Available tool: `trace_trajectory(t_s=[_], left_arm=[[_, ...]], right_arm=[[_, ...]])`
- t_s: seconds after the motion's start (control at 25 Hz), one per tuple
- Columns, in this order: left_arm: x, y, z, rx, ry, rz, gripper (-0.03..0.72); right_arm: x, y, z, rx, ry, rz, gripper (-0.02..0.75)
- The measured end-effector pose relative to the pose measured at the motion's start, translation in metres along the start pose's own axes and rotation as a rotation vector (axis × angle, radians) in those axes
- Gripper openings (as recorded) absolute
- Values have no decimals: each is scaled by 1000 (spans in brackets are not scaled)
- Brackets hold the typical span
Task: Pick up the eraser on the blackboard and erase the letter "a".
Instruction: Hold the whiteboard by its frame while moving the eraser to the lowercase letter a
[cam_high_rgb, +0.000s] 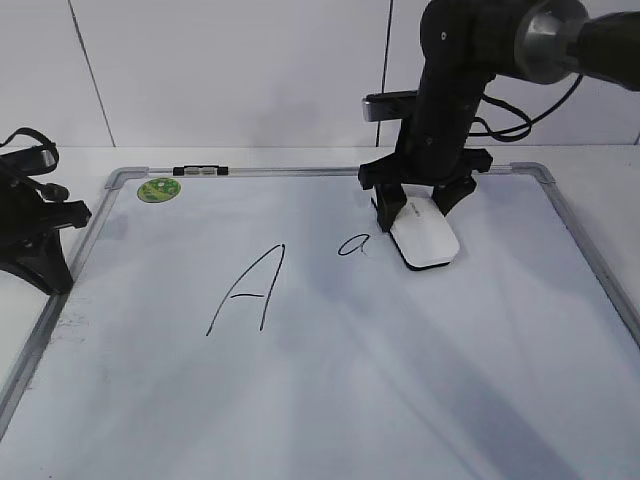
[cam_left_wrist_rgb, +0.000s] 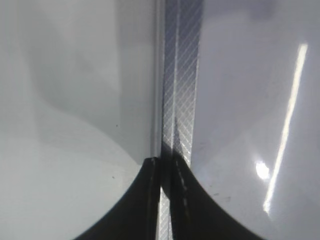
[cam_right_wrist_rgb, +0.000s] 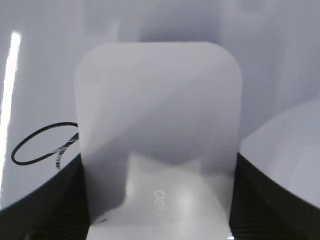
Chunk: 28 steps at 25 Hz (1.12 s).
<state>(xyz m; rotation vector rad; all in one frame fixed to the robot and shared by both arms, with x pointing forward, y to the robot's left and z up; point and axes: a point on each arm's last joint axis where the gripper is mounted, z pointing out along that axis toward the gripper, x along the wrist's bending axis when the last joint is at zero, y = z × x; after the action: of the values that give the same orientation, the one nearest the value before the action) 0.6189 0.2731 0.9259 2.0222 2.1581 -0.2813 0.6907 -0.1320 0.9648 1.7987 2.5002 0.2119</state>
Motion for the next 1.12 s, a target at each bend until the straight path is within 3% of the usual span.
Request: trace_trajectory(t_s=[0.84, 1.12], left_arm=[[0, 0, 0, 2, 0, 0, 17], [0, 0, 0, 2, 0, 0, 17]], right_arm=[[31, 1, 16, 19, -23, -95, 529], [43, -1, 16, 24, 18, -115, 529]])
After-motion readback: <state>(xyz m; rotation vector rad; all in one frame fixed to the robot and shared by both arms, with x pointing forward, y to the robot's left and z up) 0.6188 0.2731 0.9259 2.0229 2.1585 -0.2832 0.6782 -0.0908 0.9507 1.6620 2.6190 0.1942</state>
